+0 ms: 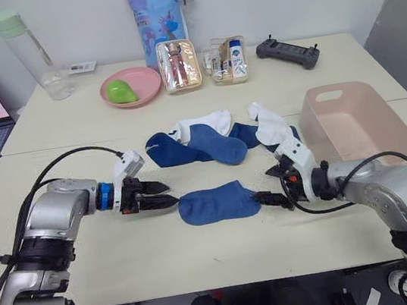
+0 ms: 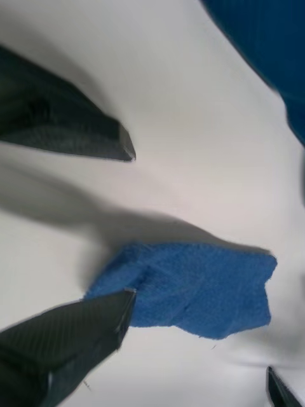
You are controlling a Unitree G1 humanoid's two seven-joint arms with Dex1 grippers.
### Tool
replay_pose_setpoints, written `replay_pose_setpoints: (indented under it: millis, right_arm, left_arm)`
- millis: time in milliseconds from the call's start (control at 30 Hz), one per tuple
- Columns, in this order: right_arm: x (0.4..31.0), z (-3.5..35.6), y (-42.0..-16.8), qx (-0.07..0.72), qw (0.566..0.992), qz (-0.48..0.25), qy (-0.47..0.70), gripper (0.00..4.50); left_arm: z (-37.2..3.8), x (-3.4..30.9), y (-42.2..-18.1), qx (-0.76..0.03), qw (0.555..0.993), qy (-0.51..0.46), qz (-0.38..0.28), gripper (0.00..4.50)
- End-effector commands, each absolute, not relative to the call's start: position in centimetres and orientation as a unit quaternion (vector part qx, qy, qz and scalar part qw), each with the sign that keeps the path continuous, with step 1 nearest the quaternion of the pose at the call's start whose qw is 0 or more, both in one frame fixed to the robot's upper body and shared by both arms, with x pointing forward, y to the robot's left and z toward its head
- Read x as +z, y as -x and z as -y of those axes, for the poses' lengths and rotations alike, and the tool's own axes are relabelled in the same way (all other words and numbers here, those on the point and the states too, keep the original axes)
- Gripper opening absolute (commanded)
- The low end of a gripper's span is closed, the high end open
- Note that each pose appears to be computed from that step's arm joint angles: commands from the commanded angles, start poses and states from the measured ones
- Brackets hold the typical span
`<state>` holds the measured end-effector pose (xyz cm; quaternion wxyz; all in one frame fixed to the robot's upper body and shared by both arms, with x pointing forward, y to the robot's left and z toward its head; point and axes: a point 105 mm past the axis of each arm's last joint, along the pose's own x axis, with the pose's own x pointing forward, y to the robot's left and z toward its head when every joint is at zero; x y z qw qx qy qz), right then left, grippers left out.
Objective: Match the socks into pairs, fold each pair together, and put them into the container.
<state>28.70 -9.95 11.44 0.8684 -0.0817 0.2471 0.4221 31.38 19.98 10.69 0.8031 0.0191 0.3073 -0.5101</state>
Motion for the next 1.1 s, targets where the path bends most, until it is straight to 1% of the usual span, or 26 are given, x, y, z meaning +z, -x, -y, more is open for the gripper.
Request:
replay_pose_setpoints:
  millis: [33, 67, 200, 300, 333, 367, 433, 500, 633, 667, 700, 767, 800, 833, 1100]
  right_arm:
    - [11.9, 9.2, -28.6, 0.416, 0.879, -0.214, 0.091, 4.5]
    - [11.5, 9.0, -28.7, 0.409, 0.883, -0.215, 0.086, 4.5]
    - [10.1, 8.9, -29.0, 0.386, 0.891, -0.227, 0.075, 4.5]
    - [9.3, 8.5, -28.8, 0.393, 0.885, -0.233, 0.085, 4.5]
    - [9.2, 8.3, -28.7, 0.396, 0.884, -0.232, 0.086, 4.32]
    - [9.2, 8.2, -28.7, 0.398, 0.884, -0.23, 0.086, 4.11]
    - [9.3, 8.0, -28.6, 0.404, 0.882, -0.226, 0.091, 3.56]
    - [9.2, 7.9, -28.4, 0.409, 0.879, -0.224, 0.099, 2.79]
    - [9.0, 8.1, -28.1, 0.411, 0.877, -0.225, 0.105, 1.29]
    - [9.0, 8.2, -28.0, 0.411, 0.878, -0.225, 0.104, 1.0]
    - [9.1, 8.2, -27.7, 0.414, 0.875, -0.228, 0.102, 0.59]
    - [9.3, 8.2, -27.1, 0.424, 0.871, -0.231, 0.097, 0.0]
    - [9.4, 8.1, -26.8, 0.43, 0.868, -0.232, 0.094, 0.0]
    - [9.5, 8.0, -26.4, 0.435, 0.864, -0.234, 0.092, 0.0]
    - [9.7, 8.0, -23.1, 0.475, 0.836, -0.259, 0.088, 0.0]
  left_arm:
    - [-19.7, 10.8, -31.1, -0.498, 0.815, -0.015, -0.296, 4.45]
    - [-19.3, 10.3, -30.9, -0.494, 0.816, -0.009, -0.3, 4.45]
    - [-18.3, 8.4, -29.7, -0.492, 0.813, -0.037, -0.309, 4.45]
    - [-17.8, 7.3, -29.9, -0.48, 0.821, -0.055, -0.305, 4.45]
    - [-17.6, 7.1, -30.2, -0.472, 0.827, -0.051, -0.301, 4.28]
    - [-17.4, 7.0, -30.4, -0.467, 0.831, -0.048, -0.299, 4.06]
    - [-16.8, 6.9, -29.9, -0.483, 0.821, -0.039, -0.301, 3.56]
    - [-15.9, 6.6, -29.2, -0.498, 0.811, -0.037, -0.304, 2.93]
    - [-15.3, 6.2, -29.1, -0.496, 0.813, -0.032, -0.303, 1.69]
    - [-15.3, 6.3, -29.0, -0.497, 0.813, -0.028, -0.303, 1.44]
    - [-15.3, 6.4, -28.9, -0.498, 0.813, -0.026, -0.302, 1.1]
    - [-15.3, 6.7, -28.4, -0.501, 0.81, -0.014, -0.304, 0.48]
    - [-15.4, 6.8, -28.1, -0.502, 0.809, -0.011, -0.307, 0.21]
    - [-15.6, 6.9, -27.8, -0.502, 0.807, -0.01, -0.31, 0.05]
    - [-16.5, 7.5, -24.1, -0.521, 0.779, 0.014, -0.349, 0.05]
